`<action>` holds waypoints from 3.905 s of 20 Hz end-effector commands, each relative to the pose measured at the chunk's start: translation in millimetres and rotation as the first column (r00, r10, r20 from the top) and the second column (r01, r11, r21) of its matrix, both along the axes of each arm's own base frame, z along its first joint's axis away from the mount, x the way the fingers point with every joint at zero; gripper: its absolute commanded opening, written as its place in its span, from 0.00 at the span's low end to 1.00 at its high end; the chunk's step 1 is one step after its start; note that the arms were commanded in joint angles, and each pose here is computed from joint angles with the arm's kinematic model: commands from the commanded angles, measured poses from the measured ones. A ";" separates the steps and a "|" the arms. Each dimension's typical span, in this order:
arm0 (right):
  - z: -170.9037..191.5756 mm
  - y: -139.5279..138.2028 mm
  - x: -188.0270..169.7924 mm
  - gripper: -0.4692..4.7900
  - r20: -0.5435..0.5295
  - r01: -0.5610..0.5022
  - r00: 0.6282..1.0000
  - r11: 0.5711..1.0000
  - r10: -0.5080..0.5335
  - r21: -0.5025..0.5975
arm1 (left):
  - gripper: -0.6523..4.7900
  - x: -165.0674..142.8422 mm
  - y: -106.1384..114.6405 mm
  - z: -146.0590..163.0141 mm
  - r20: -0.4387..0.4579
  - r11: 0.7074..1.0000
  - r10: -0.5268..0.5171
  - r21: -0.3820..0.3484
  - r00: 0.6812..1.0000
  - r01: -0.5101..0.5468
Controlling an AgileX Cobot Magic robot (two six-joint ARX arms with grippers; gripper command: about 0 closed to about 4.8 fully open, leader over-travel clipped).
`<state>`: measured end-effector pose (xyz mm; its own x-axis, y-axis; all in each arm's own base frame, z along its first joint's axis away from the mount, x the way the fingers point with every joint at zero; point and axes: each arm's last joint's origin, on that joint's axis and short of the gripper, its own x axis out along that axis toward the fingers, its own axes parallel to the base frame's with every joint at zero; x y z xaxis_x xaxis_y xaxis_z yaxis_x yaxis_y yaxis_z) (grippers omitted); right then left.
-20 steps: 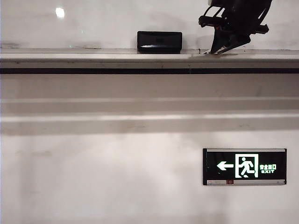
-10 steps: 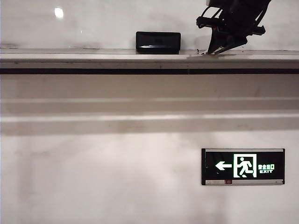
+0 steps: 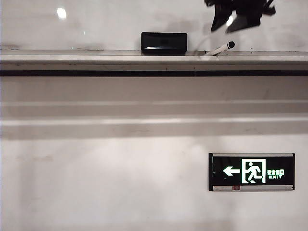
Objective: Take a marker from the whiteboard tray, write "Hi!" on the whiteboard, and then put the marker back vertically into the whiteboard tray.
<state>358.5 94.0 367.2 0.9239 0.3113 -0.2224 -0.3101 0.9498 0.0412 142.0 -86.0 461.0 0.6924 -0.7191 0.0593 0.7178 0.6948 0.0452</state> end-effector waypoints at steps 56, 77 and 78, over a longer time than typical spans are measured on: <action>-107.5 -74.9 -282.6 0.17 0.108 0.075 0.991 0.997 -0.077 0.019 | 0.11 -48.8 83.4 -279.5 -0.087 0.741 0.667 -0.022 0.740 -0.671; -106.8 -75.1 -284.5 0.17 0.119 0.072 0.990 0.997 -0.074 0.022 | 0.11 -44.5 84.8 -295.9 -0.059 0.709 0.705 0.028 0.707 -0.705; -106.8 -75.1 -284.3 0.17 0.123 0.072 0.990 0.997 -0.074 0.023 | 0.11 -44.5 84.8 -295.9 -0.059 0.709 0.705 0.028 0.707 -0.705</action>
